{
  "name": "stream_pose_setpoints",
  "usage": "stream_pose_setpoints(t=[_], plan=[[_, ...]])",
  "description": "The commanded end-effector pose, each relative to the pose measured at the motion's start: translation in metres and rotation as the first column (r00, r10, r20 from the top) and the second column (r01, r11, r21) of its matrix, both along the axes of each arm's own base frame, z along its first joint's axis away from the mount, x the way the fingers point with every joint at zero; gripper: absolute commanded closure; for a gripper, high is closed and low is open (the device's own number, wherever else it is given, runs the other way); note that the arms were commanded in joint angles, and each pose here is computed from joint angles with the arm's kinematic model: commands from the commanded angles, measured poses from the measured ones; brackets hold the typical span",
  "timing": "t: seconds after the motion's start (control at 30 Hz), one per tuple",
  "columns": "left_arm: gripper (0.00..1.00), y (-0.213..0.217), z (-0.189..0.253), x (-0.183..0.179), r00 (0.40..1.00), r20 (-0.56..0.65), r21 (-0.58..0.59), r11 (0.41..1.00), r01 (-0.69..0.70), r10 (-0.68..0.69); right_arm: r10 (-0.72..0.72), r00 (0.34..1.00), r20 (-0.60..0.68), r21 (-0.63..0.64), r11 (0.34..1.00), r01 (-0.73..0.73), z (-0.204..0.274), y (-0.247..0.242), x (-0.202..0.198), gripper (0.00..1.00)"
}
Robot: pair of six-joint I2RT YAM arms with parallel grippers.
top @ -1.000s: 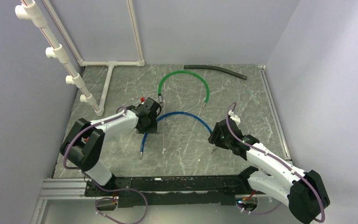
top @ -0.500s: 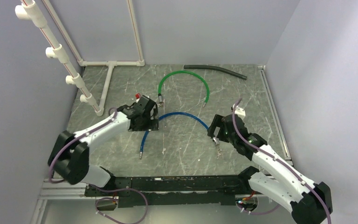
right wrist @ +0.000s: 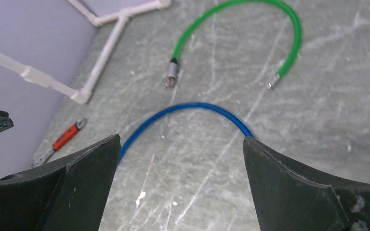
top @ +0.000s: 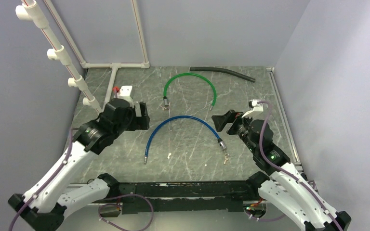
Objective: Unlock with the key
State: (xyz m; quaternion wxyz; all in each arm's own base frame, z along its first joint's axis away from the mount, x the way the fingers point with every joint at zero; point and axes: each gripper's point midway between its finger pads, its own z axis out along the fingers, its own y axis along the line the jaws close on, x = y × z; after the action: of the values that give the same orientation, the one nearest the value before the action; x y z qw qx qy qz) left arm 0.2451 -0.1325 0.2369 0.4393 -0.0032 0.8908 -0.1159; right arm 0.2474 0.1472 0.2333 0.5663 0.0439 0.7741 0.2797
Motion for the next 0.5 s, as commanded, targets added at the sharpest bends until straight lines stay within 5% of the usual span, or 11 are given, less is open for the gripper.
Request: stream_pose_setpoints(t=[0.0,0.47], plan=[[0.01,0.019,0.029,-0.008,0.988,0.143,0.07,0.997,0.043,-0.053,0.043,0.979,0.197,0.053,0.997,-0.055,0.047,0.007,0.002,0.0],[0.01,0.035,0.023,-0.021,0.974,0.219,0.068,0.997,0.037,-0.051,0.067,0.981,0.182,0.094,0.992,-0.085,0.042,0.015,0.001,0.0]])
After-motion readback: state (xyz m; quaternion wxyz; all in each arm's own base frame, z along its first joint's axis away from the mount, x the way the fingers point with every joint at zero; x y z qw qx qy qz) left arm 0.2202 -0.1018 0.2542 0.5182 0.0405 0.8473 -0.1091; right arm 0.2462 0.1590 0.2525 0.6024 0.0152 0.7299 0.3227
